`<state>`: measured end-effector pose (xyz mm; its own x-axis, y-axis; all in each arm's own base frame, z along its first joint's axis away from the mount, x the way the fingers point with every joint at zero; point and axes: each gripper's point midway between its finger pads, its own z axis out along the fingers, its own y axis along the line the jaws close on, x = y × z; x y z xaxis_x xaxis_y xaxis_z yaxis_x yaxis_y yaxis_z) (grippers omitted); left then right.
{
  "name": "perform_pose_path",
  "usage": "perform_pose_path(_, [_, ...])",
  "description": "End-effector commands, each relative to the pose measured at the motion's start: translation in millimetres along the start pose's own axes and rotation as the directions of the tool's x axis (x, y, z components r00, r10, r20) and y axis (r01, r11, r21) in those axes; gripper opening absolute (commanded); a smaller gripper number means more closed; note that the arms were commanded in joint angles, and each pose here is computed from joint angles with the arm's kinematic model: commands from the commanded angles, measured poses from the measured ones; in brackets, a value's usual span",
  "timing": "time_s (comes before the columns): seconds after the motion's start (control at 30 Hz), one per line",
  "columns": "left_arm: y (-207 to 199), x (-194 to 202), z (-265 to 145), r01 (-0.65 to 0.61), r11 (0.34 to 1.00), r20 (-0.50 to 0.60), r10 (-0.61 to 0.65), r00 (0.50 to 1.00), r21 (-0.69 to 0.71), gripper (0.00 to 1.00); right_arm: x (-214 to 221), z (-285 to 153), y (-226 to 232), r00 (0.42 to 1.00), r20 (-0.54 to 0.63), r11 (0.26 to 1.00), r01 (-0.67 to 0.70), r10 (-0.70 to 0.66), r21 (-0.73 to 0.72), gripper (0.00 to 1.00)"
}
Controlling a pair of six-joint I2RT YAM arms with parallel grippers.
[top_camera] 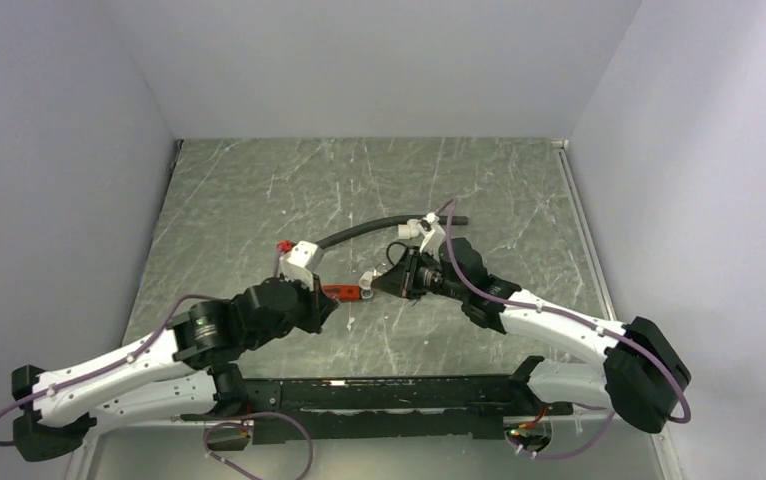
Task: Unlock with the key
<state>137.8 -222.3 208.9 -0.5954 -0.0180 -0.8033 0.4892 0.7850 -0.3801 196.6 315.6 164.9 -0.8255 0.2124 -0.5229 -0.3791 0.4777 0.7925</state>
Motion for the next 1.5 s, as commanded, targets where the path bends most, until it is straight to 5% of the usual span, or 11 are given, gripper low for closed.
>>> perform_pose_path(0.0, [25.7,-2.2,30.3,-0.044,0.983,-0.002,0.044,0.999,-0.180,0.00,-32.0,-10.7,-15.7,0.989,0.141,0.987,0.025,-0.048,0.160,0.00])
perform_pose_path(0.23, [48.0,-14.2,88.0,0.084,0.981,-0.048,-0.094,0.994,-0.175,0.00,-11.0,-6.1,-58.0,0.998,0.049,0.947,0.022,-0.040,0.321,0.00])
perform_pose_path(0.53, [53.0,-16.4,92.8,0.064,0.979,-0.071,-0.079,0.994,-0.193,0.00,67.2,6.5,-136.7,0.956,-0.274,0.831,0.070,0.102,0.552,0.02])
perform_pose_path(0.6, [52.5,-16.0,90.3,0.065,0.980,-0.071,-0.079,0.994,-0.188,0.00,73.3,10.9,-141.9,0.947,-0.306,0.819,0.095,0.101,0.565,0.10])
perform_pose_path(0.7, [55.1,-17.0,85.1,0.060,0.978,-0.067,-0.074,0.995,-0.198,0.00,78.6,15.4,-140.6,0.938,-0.337,0.826,0.122,0.086,0.550,0.36])
perform_pose_path(0.87, [53.9,-19.5,79.3,0.055,0.980,-0.060,-0.068,0.996,-0.189,0.00,67.5,6.6,-140.0,0.944,-0.327,0.793,0.165,0.045,0.587,0.65])
perform_pose_path(1.0, [45.0,-28.1,76.8,0.041,0.988,-0.045,-0.049,0.998,-0.146,0.00,40.9,-11.3,-123.7,0.962,-0.273,0.780,0.188,-0.022,0.597,0.71])
perform_pose_path(1.13, [17.0,-46.5,71.7,0.016,1.000,0.016,-0.016,1.000,0.009,0.00,4.3,-21.5,-77.5,0.970,-0.168,0.855,0.236,-0.177,0.462,0.71])
perform_pose_path(1.23, [6.3,-66.4,63.9,0.024,0.999,0.037,-0.025,0.999,0.028,0.00,-12.5,-33.4,-33.0,0.926,-0.072,0.890,0.377,-0.371,0.256,0.70])
perform_pose_path(1.47, [-29.4,-96.6,49.8,0.090,0.987,0.016,-0.092,0.996,0.132,0.00,-21.7,-46.4,20.7,0.737,0.169,0.747,0.665,-0.654,-0.008,0.64])
